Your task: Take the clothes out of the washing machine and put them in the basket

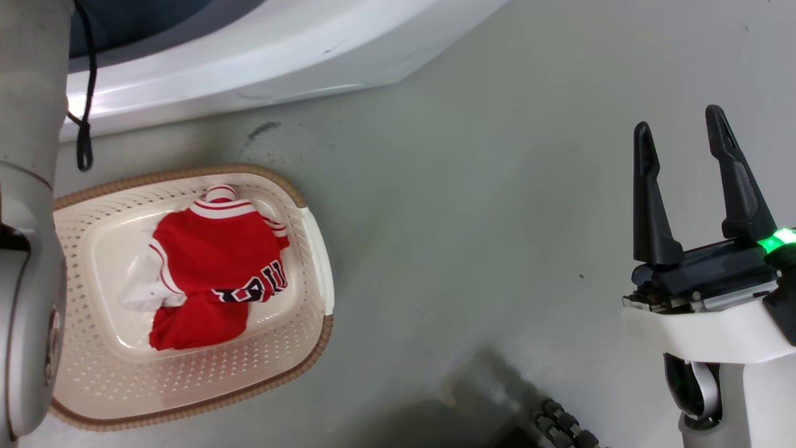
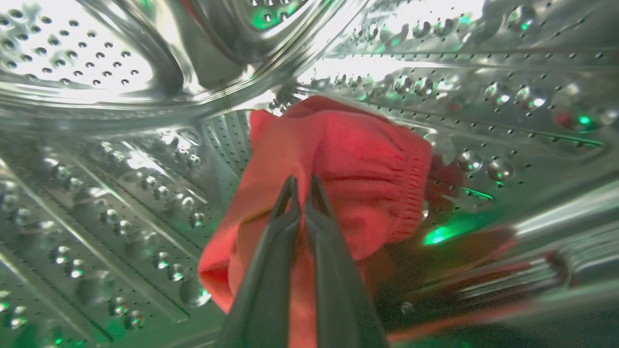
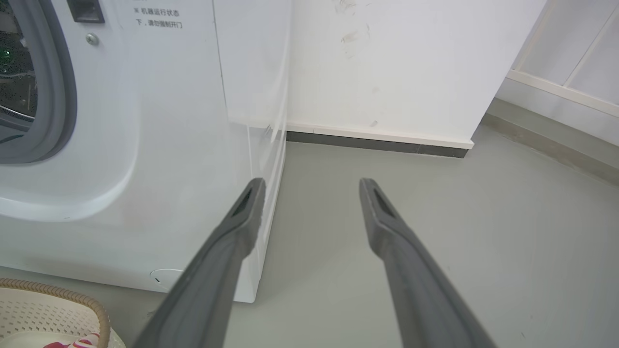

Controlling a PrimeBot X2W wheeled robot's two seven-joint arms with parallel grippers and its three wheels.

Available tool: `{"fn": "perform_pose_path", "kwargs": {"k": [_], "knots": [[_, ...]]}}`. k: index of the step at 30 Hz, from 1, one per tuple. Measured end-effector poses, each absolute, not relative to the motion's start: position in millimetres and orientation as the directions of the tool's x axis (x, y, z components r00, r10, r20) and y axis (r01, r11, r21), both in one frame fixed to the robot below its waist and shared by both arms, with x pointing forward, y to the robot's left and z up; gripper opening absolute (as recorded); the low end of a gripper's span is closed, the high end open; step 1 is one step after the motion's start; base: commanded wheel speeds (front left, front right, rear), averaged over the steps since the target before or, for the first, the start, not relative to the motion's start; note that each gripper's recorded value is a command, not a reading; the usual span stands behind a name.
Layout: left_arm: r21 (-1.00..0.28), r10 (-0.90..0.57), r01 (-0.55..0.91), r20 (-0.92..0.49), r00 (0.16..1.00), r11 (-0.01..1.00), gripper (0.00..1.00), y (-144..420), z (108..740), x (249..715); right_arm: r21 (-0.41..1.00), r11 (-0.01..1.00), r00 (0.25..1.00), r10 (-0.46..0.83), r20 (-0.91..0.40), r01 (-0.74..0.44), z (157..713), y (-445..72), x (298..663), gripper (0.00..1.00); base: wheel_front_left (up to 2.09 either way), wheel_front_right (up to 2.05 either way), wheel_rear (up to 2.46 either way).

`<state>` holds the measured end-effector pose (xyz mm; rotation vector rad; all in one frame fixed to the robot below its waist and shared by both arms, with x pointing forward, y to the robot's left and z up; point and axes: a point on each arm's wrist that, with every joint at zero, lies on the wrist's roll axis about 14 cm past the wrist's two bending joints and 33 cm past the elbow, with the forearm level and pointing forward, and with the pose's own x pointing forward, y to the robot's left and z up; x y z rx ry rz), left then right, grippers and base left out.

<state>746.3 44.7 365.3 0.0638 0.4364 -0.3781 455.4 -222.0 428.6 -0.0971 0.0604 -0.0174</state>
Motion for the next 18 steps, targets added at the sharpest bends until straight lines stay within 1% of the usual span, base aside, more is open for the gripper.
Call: {"fn": "perform_pose_path", "kwargs": {"k": [9,14,18], "knots": [[0.026,-0.340,0.365,-0.307,0.889,0.931,0.00,64.3,403.1,721.6,-0.100,0.995,1.000,0.009,0.002,-0.009,453.1,-211.4,453.4,1.00,0.00,0.00,0.00],[0.053,-0.337,0.368,-0.298,0.893,0.928,0.00,72.8,416.1,700.5,-0.089,0.995,0.999,0.039,0.021,-0.037,462.4,-199.3,448.4,1.00,0.00,0.00,0.00],[0.078,-0.334,0.368,-0.277,0.901,0.927,0.00,79.3,432.7,696.1,-0.082,0.995,0.997,0.061,0.043,-0.057,469.3,-191.2,450.3,1.00,0.00,0.00,0.00]]}}
